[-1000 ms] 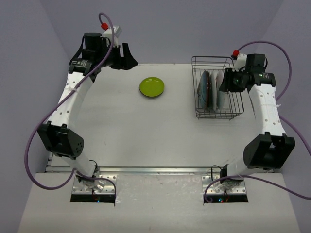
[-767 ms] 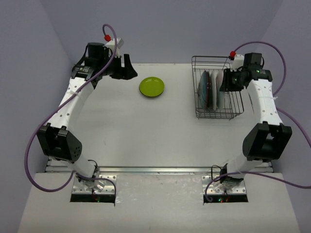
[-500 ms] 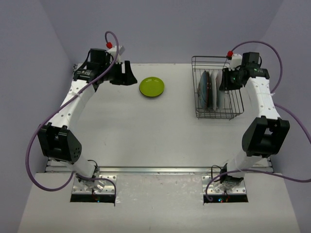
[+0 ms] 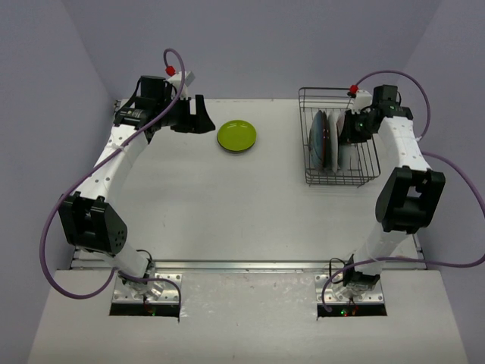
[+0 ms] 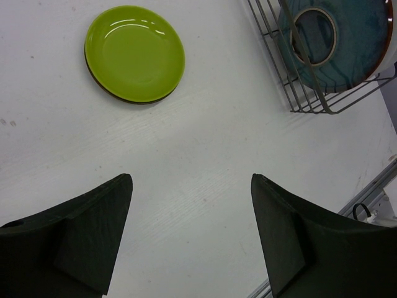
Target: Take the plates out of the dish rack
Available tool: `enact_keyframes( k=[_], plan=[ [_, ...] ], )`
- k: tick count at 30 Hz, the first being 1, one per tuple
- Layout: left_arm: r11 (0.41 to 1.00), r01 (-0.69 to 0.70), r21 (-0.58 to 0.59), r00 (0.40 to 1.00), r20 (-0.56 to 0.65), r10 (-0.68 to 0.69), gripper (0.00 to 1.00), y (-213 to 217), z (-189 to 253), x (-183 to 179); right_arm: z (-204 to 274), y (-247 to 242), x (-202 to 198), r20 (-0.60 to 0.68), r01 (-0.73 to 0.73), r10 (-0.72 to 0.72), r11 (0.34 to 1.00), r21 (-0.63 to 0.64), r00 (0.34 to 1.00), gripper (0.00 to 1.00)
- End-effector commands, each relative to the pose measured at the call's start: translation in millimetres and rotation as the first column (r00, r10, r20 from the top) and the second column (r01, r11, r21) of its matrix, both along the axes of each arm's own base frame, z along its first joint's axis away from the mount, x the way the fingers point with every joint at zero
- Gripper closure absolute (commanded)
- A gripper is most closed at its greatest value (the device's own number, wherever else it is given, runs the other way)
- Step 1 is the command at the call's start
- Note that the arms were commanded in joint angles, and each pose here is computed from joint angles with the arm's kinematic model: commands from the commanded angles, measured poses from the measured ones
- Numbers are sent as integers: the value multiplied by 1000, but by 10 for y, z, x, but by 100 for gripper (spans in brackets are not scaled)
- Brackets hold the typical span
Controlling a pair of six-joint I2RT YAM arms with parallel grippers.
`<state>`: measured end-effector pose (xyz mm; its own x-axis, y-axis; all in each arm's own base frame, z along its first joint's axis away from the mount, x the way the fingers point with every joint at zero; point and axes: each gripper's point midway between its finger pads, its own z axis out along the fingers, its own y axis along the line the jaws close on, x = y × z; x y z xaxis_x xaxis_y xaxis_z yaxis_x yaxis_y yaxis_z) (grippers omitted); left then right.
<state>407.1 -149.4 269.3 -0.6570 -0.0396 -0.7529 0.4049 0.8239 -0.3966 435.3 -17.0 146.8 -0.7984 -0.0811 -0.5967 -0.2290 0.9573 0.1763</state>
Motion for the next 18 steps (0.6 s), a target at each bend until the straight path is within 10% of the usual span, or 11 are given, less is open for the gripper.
enact_keyframes(
  k=[1,11,14,18],
  plan=[
    [999,22,-30,998,57,-20,25,-50,185,-10,753,89,81,167,-50,42,998,43,985,100],
    [999,12,-36,997,71,-10,18,-44,227,13,1888,60,43,294,-52,-20,970,238,956,100],
    [1000,-5,-29,997,78,7,0,-13,231,20,2194,64,-20,363,-87,-2,970,227,932,100],
    [999,4,-45,996,88,0,0,-18,306,5,2519,171,-158,488,-182,96,974,132,868,100]
  ],
)
